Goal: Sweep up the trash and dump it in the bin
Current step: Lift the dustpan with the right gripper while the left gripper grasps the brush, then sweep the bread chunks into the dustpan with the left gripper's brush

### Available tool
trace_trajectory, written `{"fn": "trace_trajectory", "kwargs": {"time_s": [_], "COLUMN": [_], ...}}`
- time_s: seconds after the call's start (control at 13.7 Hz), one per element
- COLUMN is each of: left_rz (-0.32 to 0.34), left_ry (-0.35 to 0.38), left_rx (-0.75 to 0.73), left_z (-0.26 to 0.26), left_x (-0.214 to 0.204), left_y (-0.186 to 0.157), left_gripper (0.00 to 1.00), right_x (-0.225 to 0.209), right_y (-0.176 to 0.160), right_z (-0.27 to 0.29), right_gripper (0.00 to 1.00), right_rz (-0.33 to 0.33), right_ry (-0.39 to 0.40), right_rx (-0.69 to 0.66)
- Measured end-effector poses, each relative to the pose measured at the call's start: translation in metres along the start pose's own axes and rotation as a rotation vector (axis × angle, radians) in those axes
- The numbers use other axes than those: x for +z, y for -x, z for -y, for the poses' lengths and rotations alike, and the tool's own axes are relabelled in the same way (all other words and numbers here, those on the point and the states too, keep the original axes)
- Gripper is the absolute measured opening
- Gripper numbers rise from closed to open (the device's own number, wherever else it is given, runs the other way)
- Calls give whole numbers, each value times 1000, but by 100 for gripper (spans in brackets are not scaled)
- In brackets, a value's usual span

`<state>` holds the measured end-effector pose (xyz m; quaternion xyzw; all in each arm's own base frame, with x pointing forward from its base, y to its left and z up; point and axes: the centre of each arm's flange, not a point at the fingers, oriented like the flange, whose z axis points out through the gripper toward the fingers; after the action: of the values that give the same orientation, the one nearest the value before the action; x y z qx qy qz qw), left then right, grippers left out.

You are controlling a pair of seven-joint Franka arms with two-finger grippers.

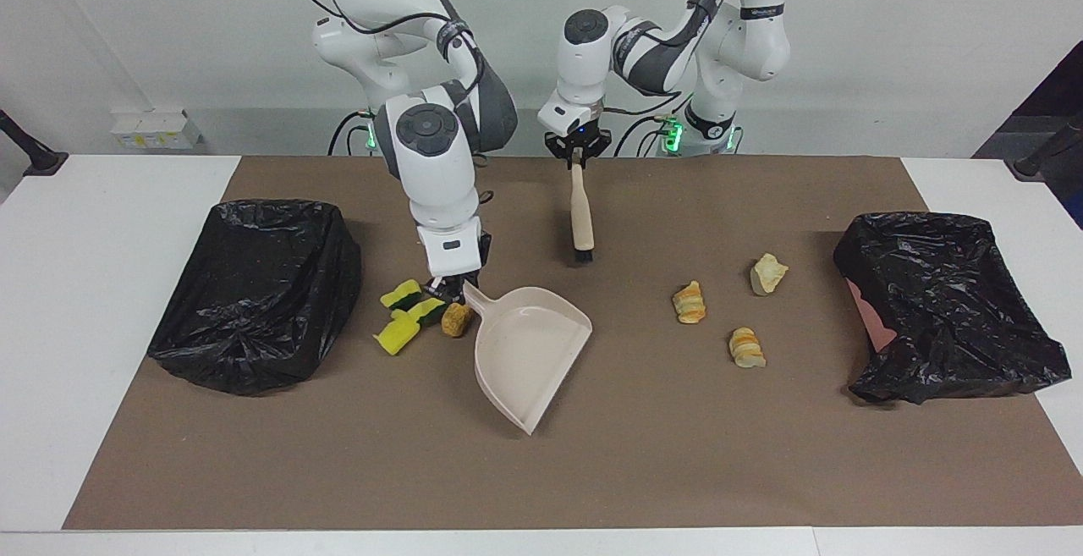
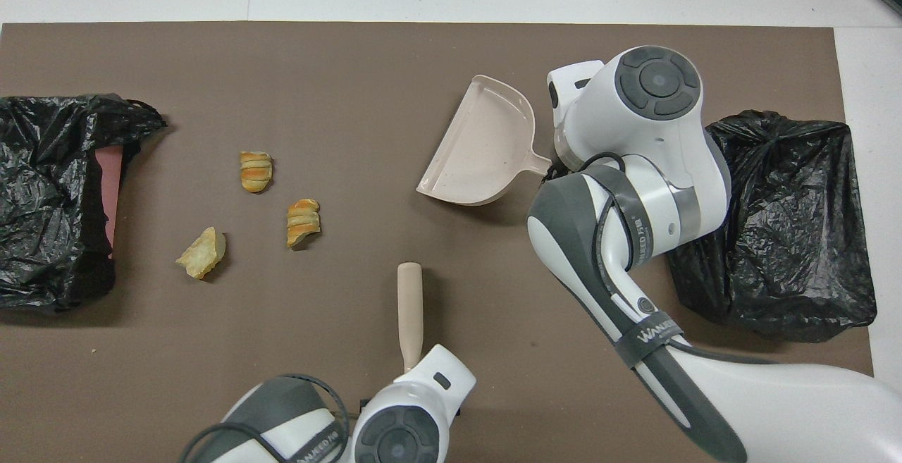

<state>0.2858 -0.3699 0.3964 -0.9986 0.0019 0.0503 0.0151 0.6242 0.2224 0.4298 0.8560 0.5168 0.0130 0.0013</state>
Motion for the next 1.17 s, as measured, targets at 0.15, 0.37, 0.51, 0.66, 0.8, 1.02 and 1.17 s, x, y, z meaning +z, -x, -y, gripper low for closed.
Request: {"fn": "trace_trajectory", "kwargs": {"time_s": [0.15, 0.37, 0.51, 0.66, 0.8, 1.02, 1.17], "left_rz": [19, 6, 38, 70, 89, 142, 183], "left_ry": [-14, -65, -107, -119, -112, -131, -154], "left_rx": [-93, -193, -257, -367, -461, -526, -553], "left_z": [47, 116, 145, 191, 235, 265, 275], "left_x": [-34, -57, -56, -53, -50, -35, -18], "left_y": [-38, -73, -83, -103, -118, -116, -102], "left_gripper": [27, 27, 27, 27, 27, 27, 27], "right_x": [4, 12, 20, 30, 41, 63, 68], "right_y": [6, 13, 15, 8, -9, -29, -32], "right_z": [-4, 4, 20, 37, 58, 91, 100], "right_gripper": [33, 33, 33, 33, 33, 33, 33], "right_rz": [2, 13, 24, 5, -26, -53, -53], "right_ry": [-3, -17, -42, -50, -12, 19, 18], "right_rx": [-140, -297, -388, -451, -497, -550, -564]}}
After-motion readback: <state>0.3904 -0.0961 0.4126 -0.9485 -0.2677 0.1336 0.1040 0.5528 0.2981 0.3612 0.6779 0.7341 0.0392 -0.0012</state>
